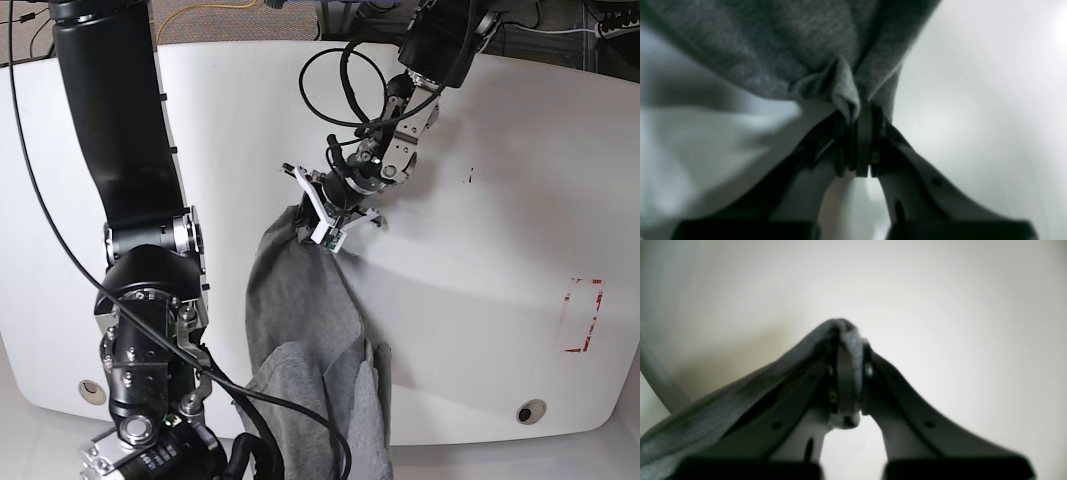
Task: Layout the t-shirt on the table in an organized manner, then fold the t-shirt properly
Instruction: 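Move the left gripper to the hanging shirt edge and grasp it, then stretch the shirt between both grippers, spreading it across the table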
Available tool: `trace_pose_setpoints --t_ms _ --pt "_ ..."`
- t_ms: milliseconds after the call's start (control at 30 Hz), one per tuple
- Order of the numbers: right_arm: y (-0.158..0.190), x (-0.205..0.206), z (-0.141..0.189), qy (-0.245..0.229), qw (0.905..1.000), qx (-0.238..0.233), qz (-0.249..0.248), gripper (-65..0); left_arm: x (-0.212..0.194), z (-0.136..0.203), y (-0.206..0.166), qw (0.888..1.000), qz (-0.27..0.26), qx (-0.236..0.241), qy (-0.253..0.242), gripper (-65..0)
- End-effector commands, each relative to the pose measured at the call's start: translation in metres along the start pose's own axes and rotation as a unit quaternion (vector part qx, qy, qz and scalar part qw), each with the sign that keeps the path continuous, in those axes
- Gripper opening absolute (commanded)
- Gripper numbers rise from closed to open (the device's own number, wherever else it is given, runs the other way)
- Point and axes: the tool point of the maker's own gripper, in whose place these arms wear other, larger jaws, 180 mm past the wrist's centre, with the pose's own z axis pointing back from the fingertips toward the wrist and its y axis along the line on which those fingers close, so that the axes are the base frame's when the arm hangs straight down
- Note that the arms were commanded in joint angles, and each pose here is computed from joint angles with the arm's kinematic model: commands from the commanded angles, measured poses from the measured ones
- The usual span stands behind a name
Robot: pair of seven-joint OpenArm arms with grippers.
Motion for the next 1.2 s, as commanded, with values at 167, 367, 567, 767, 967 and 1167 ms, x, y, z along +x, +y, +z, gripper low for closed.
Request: trace_pose_setpoints --t_ms 167,367,567,767,967,1167 --pt "-0.014 0.013 0.004 -0.02 0.9996 -0.021 0.0 -64.8 0.018 0.02 0.032 0.999 0.009 0.046 -0.021 -65.0" --pt "-0.021 0.002 0.008 -0.011 0.9995 -0.03 -0.003 -64.8 0.04 0.057 0.059 0.996 -0.017 0.078 -0.034 -65.0" --pt "-0.022 -0.019 0.011 0.012 0.9994 -0.031 0.005 -64.8 0.058 0.105 0.099 0.988 -0.027 0.136 -0.064 -65.0" --pt "-0.032 -0.048 0.018 0.043 0.9982 -0.041 0.008 -64.8 0.078 0.153 0.133 0.978 -0.051 0.182 -0.085 -65.0" --pt "-0.041 -0.083 0.026 0.078 0.9956 -0.052 -0.009 -64.8 0.092 0.203 0.173 0.965 -0.074 0.236 -0.085 -65.0" --pt "-0.047 -0.131 0.032 0.133 0.9896 -0.052 -0.015 -64.8 0.121 0.247 0.206 0.946 -0.094 0.292 -0.101 -65.0"
